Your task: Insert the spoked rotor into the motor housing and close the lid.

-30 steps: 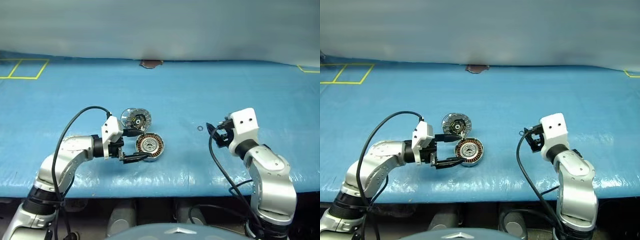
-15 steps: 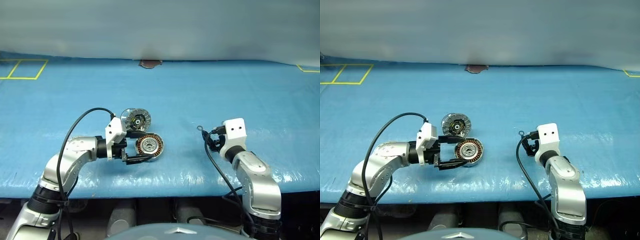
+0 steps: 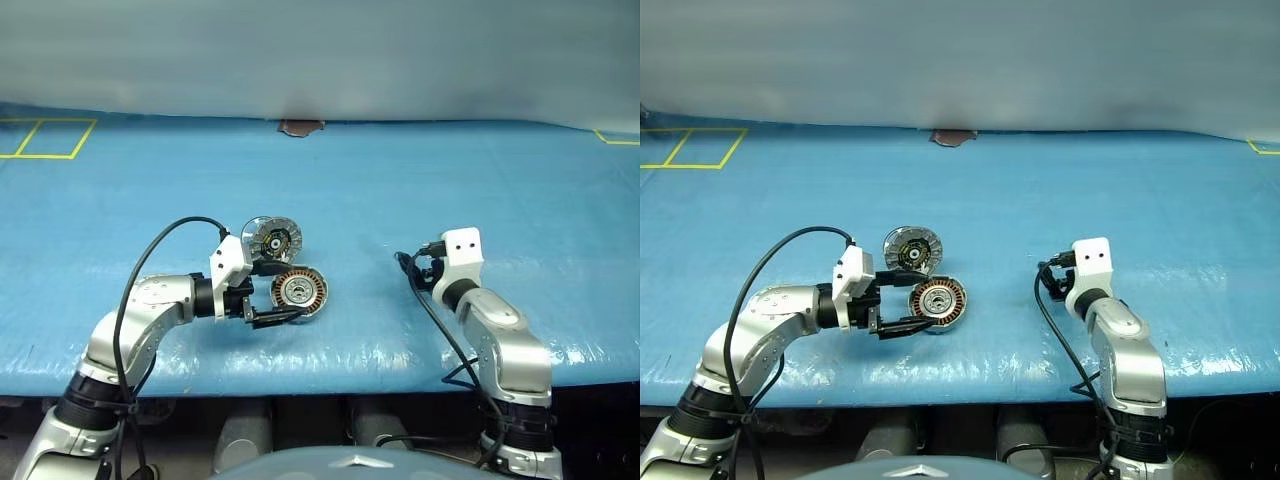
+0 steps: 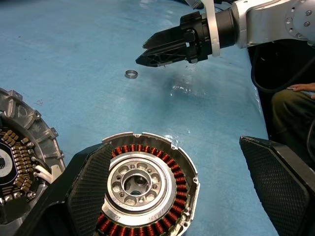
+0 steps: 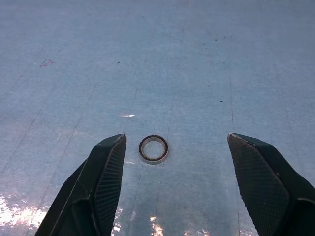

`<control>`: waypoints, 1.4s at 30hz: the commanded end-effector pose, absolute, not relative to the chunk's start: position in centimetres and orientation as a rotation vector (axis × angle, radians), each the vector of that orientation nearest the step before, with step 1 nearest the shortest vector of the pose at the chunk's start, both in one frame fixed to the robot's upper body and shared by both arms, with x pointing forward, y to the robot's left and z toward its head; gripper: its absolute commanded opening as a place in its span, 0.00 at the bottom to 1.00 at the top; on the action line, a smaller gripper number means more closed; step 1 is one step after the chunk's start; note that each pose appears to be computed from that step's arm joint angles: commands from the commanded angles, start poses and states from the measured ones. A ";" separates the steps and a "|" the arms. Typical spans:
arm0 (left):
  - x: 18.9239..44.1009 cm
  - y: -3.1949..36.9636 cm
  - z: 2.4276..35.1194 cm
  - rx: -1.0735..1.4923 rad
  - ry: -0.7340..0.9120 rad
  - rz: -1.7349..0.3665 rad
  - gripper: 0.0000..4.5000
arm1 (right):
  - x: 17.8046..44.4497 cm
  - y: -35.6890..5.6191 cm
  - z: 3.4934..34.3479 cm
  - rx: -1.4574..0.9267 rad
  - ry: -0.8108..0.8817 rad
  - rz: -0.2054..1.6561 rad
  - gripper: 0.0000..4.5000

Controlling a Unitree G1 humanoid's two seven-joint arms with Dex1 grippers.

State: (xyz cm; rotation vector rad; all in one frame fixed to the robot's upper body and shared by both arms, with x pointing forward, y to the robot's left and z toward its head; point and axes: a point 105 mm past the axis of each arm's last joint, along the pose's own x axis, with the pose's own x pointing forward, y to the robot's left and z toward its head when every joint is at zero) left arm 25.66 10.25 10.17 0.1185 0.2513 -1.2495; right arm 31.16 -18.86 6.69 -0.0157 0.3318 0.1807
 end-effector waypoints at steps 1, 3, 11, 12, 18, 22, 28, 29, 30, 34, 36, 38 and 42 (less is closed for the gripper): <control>25.6 10.2 10.8 0.139 0.213 -1.247 1.00 | 31.7 -18.6 7.5 -0.002 0.290 0.191 0.77; 25.5 10.2 10.8 0.140 0.214 -1.243 1.00 | 31.8 -18.4 7.3 0.006 0.292 0.197 0.77; 25.5 10.4 10.6 0.147 0.219 -1.228 1.00 | 32.3 -18.2 6.6 0.025 0.303 0.204 0.77; 25.5 10.4 10.6 0.149 0.219 -1.226 1.00 | 32.3 -18.0 6.6 0.025 0.303 0.209 0.77; 25.6 10.5 10.7 0.155 0.216 -1.216 1.00 | 32.8 -17.7 6.2 0.029 0.309 0.220 0.77; 25.6 10.6 10.7 0.161 0.213 -1.211 1.00 | 33.0 -18.2 5.8 0.040 0.326 0.186 0.73; 25.7 10.7 10.7 0.170 0.211 -1.204 1.00 | 32.6 -18.6 5.2 0.037 0.345 0.172 0.33; 25.7 10.6 10.7 0.171 0.212 -1.204 1.00 | 32.5 -18.6 5.2 0.037 0.347 0.172 0.26; 25.7 10.6 10.7 0.172 0.212 -1.204 1.00 | 32.5 -18.6 5.1 0.039 0.348 0.172 0.19; 25.8 10.6 10.7 0.174 0.210 -1.205 1.00 | 32.4 -18.5 5.1 0.044 0.351 0.169 0.15; 25.9 10.6 10.7 0.175 0.209 -1.207 1.00 | 32.4 -18.5 5.2 0.038 0.348 0.165 0.15; 25.9 10.6 10.7 0.175 0.209 -1.208 1.00 | 32.3 -18.6 5.5 0.014 0.337 0.158 0.15; 25.7 10.8 10.6 0.174 0.224 -1.214 1.00 | 31.6 -17.8 7.6 -0.003 0.291 0.187 0.15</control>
